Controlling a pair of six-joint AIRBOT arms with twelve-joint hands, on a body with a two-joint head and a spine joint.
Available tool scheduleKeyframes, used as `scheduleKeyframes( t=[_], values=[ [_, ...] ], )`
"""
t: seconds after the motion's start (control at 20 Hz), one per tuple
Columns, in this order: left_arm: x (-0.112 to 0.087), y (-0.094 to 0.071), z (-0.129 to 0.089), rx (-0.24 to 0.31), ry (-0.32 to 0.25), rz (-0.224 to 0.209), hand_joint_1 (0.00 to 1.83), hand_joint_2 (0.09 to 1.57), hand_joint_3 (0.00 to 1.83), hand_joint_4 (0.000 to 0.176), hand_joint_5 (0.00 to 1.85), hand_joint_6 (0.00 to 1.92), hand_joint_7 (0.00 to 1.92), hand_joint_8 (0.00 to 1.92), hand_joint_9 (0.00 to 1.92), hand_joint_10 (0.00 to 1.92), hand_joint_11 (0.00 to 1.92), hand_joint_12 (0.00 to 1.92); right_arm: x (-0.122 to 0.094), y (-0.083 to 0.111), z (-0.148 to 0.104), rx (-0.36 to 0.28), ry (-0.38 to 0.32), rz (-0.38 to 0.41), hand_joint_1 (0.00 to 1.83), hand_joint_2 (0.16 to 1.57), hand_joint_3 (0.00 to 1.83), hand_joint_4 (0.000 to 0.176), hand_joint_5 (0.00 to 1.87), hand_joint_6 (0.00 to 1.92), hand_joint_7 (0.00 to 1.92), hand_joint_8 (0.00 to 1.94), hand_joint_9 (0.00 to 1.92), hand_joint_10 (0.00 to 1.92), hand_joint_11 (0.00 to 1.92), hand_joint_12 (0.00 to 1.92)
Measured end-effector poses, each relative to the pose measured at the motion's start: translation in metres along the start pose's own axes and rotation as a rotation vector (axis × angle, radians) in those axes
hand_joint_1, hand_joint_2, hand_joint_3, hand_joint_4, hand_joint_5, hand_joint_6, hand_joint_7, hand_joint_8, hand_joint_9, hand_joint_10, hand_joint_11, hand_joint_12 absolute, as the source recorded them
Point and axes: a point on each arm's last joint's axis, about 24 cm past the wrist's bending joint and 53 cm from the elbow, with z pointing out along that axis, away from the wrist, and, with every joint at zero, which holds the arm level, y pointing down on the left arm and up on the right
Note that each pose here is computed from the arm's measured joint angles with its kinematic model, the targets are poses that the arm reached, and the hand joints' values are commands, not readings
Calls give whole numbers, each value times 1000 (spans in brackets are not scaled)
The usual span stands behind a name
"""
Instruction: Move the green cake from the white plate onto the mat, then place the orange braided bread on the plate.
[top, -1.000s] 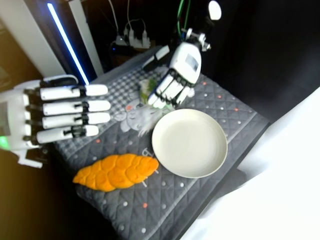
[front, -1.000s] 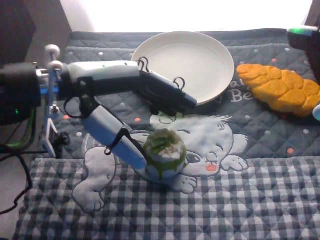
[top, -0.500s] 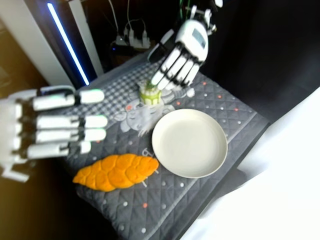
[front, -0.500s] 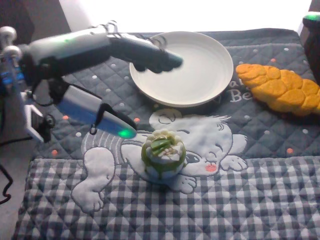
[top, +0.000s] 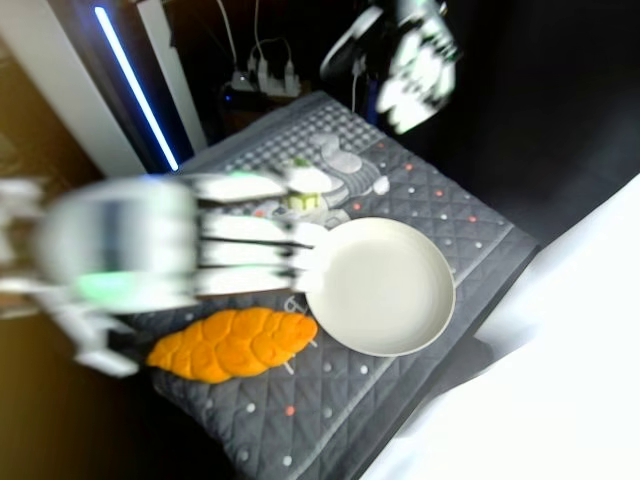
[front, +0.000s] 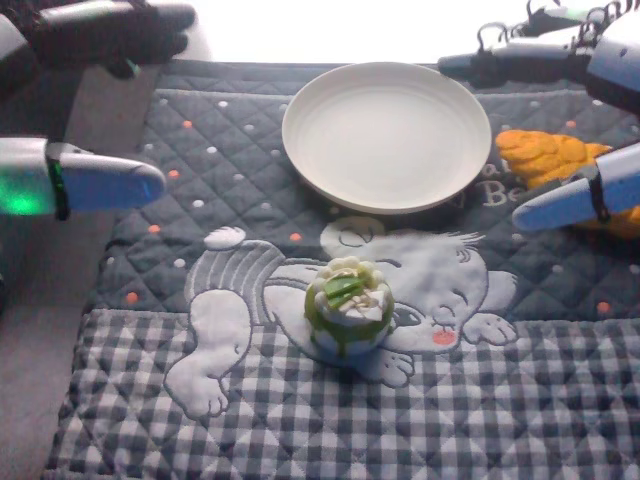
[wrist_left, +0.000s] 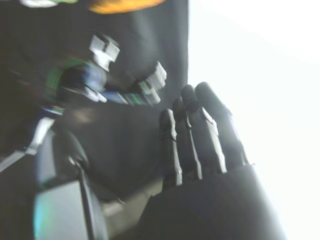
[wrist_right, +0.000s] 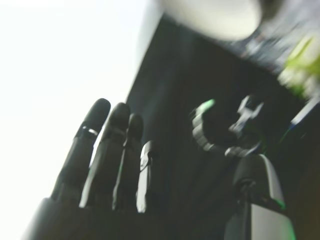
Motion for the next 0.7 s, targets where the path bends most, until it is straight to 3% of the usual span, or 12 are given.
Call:
scheduleKeyframes(
  t=[0.05, 0.1, 0.25, 0.35, 0.45, 0.5, 0.55, 0.6, 0.7],
  values=[
    [-3, -3, -6, 5, -14, 4, 834, 772, 4, 0, 248, 2, 347, 0, 385, 19, 4, 1502, -9, -8, -2, 26, -19, 2, 589, 742, 0, 176, 230, 0, 426, 0, 336, 0, 40, 686],
    [-1, -4, -8, 7, -14, 4, 863, 779, 4, 0, 261, 5, 330, 1, 375, 12, 0, 1451, -12, -11, -4, 35, -24, -2, 619, 731, 0, 176, 198, 0, 388, 0, 302, 2, 36, 576],
    [-1, -6, -13, 11, -21, 1, 832, 804, 9, 0, 293, 9, 366, 12, 387, 13, 0, 1468, -14, -19, -6, 66, -20, -8, 630, 720, 0, 176, 179, 2, 357, 0, 319, 4, 129, 530],
    [-4, -2, -18, -1, -39, -8, 849, 788, 0, 5, 327, 10, 399, 10, 411, 18, 0, 1520, -13, -18, -6, 65, -18, -9, 593, 625, 1, 176, 133, 0, 312, 0, 333, 1, 13, 698],
    [-5, 1, -22, -7, -45, -10, 875, 747, 0, 0, 315, 3, 394, 5, 413, 15, 0, 1507, -20, -19, -11, 73, -29, -9, 580, 594, 0, 176, 114, 0, 328, 3, 338, 2, 2, 740],
    [-7, 1, -26, -14, -56, -16, 874, 724, 0, 0, 308, 4, 400, 5, 424, 12, 0, 1448, -29, -19, -15, 75, -49, -6, 645, 606, 2, 138, 73, 1, 300, 3, 336, 2, 0, 993],
    [-10, 1, -30, -21, -56, -1, 879, 732, 0, 0, 286, 1, 395, 3, 419, 9, 0, 1449, -39, -20, -18, 81, -78, 8, 661, 611, 2, 124, 58, 0, 297, 3, 343, 4, 0, 1049],
    [-14, -1, -34, -24, -70, 5, 862, 736, 0, 0, 280, 0, 395, 2, 408, 3, 0, 1451, -43, -21, -20, 84, -91, 15, 701, 615, 3, 116, 48, 0, 297, 3, 339, 3, 0, 1058],
    [-21, -4, -40, -19, -95, 10, 865, 700, 0, 8, 308, 5, 430, 9, 443, 16, 0, 1510, -41, -21, -20, 86, -83, 9, 729, 626, 2, 118, 49, 2, 268, 0, 305, 1, 0, 998]
  ],
)
